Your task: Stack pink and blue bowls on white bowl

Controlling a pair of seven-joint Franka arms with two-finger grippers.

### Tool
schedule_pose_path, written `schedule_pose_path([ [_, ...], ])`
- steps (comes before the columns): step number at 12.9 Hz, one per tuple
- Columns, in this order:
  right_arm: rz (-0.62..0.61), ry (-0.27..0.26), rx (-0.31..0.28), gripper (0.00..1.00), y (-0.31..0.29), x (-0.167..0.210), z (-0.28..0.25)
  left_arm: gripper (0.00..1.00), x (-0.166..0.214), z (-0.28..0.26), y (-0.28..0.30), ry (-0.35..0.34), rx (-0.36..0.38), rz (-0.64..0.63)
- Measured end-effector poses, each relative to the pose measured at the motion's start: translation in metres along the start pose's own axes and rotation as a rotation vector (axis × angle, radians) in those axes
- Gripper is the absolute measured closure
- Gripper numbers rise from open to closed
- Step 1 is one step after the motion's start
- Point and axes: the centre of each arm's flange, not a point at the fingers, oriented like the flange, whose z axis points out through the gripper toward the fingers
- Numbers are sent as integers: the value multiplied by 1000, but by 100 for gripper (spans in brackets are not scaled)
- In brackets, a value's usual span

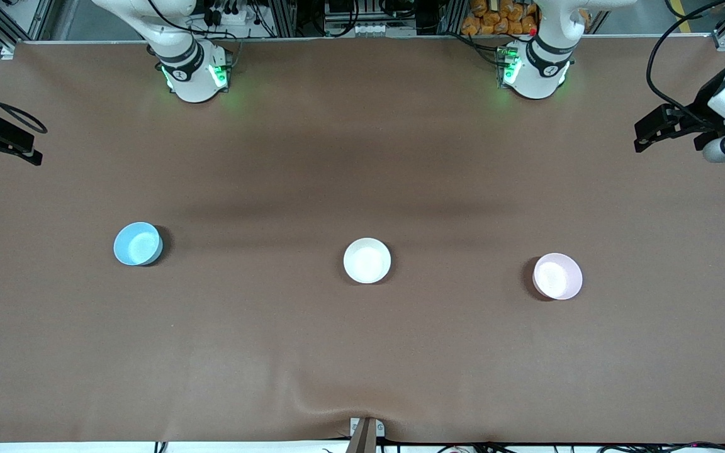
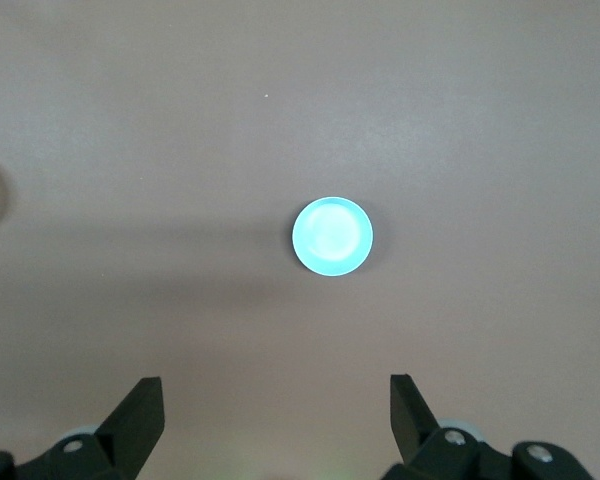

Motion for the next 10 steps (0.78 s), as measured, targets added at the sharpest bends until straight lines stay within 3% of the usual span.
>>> schedule_pose_path([
  [10, 0, 0, 0, 0, 0, 0, 0, 0, 8, 0, -13, -2, -1, -25],
])
